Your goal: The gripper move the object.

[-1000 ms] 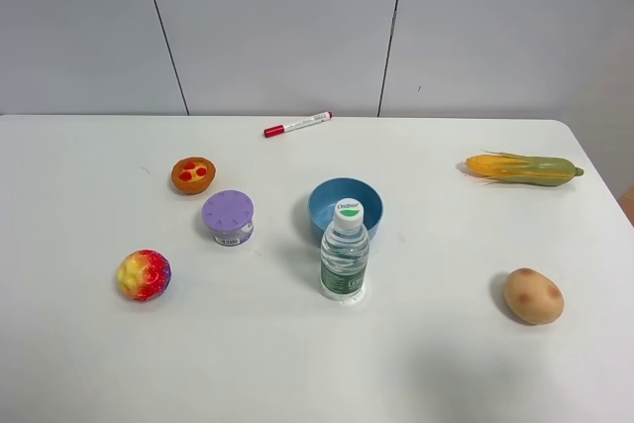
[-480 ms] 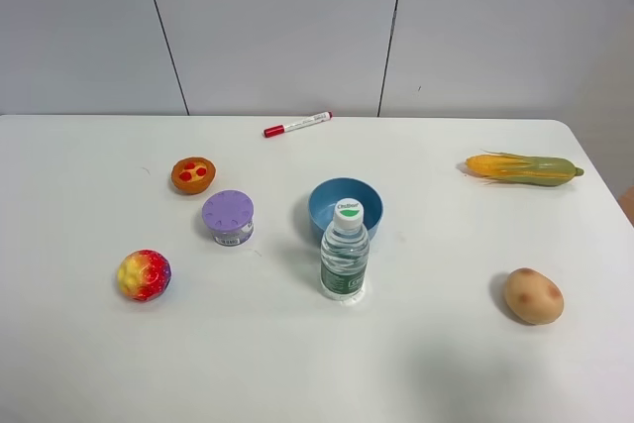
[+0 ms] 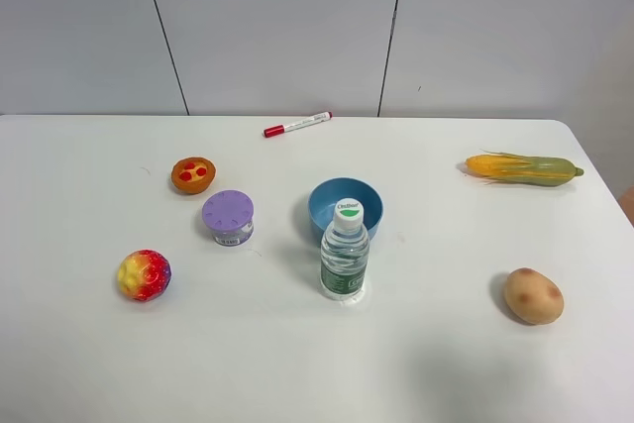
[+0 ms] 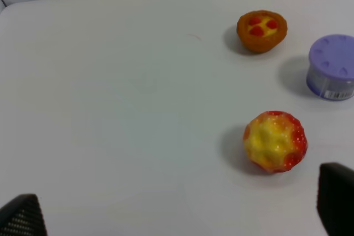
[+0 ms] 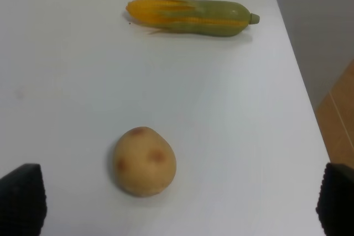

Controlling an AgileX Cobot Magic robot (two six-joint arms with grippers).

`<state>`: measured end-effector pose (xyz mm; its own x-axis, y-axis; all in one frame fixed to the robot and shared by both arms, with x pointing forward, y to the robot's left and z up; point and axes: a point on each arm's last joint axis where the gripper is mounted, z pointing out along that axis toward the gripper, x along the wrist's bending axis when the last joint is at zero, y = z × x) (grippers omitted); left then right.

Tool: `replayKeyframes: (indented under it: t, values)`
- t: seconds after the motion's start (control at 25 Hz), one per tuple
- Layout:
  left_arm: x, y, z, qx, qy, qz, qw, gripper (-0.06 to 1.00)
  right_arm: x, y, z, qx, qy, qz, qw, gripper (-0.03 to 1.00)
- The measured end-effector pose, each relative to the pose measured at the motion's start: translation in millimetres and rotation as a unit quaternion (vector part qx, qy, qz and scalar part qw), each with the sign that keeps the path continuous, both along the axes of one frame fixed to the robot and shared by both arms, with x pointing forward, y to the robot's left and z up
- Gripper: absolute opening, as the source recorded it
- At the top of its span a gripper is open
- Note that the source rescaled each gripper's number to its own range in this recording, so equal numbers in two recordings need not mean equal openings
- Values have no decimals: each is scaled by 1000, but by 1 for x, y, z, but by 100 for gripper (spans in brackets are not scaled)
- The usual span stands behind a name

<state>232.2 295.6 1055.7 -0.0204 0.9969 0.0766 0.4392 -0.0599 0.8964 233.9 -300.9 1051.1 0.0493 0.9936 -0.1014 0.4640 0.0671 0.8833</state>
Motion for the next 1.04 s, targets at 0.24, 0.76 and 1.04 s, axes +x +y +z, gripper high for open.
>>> replayKeyframes:
  t: [0.24, 0.76, 1.04]
  values:
    - [0, 0, 0, 0, 0, 0, 1000, 100, 0, 0, 0, 0, 0, 0, 1000, 100]
    - [0, 0, 0, 0, 0, 0, 1000, 100, 0, 0, 0, 0, 0, 0, 1000, 100]
    - [0, 0, 0, 0, 0, 0, 1000, 100, 0, 0, 0, 0, 0, 0, 1000, 100]
